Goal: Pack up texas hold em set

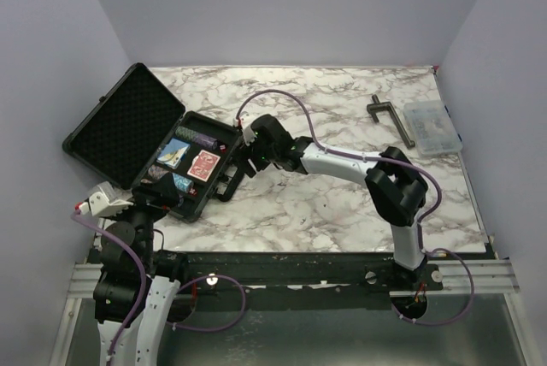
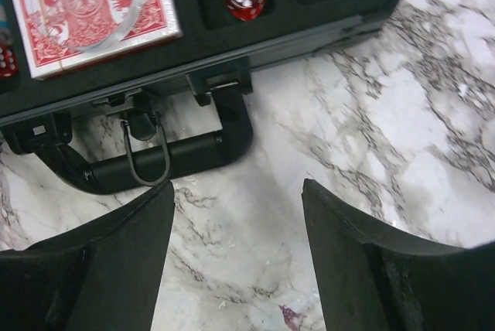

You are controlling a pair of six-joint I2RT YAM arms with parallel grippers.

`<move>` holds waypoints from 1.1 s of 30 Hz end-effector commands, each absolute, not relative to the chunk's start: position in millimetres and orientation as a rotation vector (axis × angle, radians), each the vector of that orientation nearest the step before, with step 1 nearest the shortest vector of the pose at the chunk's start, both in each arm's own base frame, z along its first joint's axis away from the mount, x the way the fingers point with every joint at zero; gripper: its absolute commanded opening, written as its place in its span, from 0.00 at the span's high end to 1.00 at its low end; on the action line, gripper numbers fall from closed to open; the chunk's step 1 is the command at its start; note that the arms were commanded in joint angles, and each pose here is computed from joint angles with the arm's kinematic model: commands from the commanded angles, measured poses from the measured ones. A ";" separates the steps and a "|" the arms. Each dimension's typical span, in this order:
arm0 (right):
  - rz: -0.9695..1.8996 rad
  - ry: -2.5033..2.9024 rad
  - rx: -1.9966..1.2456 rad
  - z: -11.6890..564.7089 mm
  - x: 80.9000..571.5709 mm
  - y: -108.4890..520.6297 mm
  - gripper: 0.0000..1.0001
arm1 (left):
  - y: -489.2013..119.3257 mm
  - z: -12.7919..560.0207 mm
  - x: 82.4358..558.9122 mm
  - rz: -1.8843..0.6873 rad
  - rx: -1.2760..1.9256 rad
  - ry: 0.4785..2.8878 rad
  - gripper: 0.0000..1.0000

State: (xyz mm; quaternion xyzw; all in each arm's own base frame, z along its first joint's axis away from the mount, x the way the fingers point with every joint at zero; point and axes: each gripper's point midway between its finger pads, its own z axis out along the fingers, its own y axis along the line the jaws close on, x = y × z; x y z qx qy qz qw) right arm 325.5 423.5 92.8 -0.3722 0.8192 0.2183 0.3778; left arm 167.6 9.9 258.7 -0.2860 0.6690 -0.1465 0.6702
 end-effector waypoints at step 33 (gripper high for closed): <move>0.659 1.969 -1.133 46.8 353.1 481.4 0.54 | -1.9 268.6 165.1 -0.375 -0.540 1.489 0.01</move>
